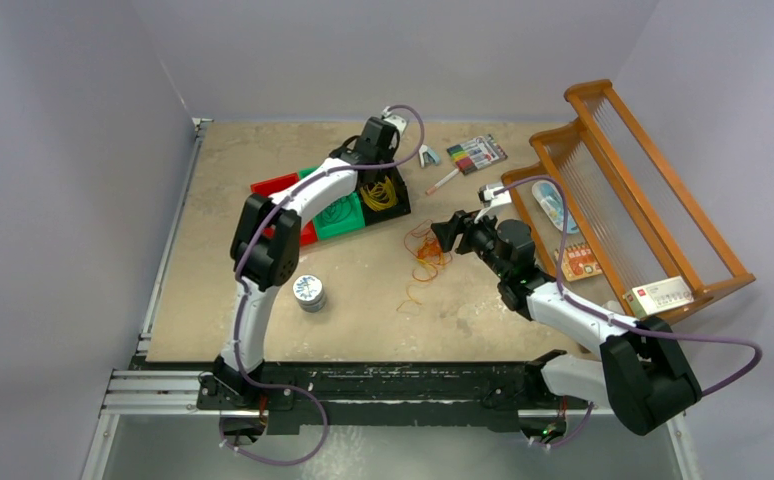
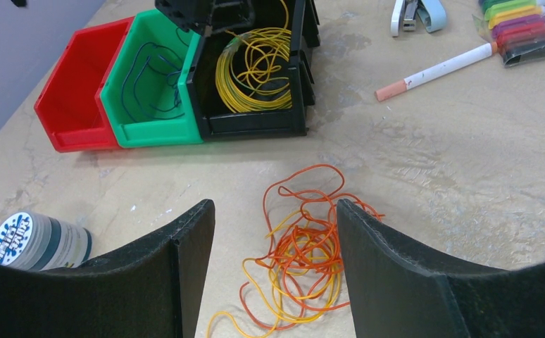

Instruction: Untangle the cables

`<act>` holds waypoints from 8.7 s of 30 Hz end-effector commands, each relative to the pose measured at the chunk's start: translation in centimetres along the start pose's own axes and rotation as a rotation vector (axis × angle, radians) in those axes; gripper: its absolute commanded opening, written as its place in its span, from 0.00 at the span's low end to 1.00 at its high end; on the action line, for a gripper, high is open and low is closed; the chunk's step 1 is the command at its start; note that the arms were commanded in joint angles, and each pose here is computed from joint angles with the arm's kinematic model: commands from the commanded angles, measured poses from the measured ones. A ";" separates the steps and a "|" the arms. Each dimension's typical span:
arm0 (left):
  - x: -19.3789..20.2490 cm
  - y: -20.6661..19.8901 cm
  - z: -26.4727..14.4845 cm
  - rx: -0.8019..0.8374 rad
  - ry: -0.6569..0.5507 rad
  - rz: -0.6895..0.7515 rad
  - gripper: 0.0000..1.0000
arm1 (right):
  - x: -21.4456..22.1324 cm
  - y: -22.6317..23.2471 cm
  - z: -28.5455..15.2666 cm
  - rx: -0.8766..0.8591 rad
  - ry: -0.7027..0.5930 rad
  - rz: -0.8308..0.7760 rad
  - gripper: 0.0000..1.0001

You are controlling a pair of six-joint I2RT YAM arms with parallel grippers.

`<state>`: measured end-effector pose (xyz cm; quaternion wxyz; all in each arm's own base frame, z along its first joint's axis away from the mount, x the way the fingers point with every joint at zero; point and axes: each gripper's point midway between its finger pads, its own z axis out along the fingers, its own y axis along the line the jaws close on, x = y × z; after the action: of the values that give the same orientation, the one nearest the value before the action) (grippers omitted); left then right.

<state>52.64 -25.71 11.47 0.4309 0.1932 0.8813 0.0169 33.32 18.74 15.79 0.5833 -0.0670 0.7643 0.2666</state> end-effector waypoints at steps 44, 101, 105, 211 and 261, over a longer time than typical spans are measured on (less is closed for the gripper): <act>-5.4 0.8 -4.9 0.028 -0.129 -0.130 0.46 | -2.8 1.1 0.8 -0.025 -0.048 -0.019 0.67; 16.1 -20.0 -15.6 0.523 0.084 -0.196 0.43 | 2.1 -1.2 -1.6 0.138 0.101 0.207 0.67; 16.6 -19.9 -15.1 0.491 0.088 -0.187 0.43 | 2.0 -1.2 -1.6 0.133 0.102 0.201 0.67; -11.0 -10.3 -32.6 0.342 -0.578 -0.114 0.00 | -1.7 1.7 8.2 -0.114 -0.079 0.024 0.72; -29.0 -0.4 -46.9 0.024 -1.075 -0.092 0.00 | 10.2 -4.8 2.9 0.209 0.147 0.264 0.63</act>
<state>33.07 -32.21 58.62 0.7822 0.1649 0.5858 -0.1336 34.75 18.37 3.09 0.4778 0.0626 0.8402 0.2488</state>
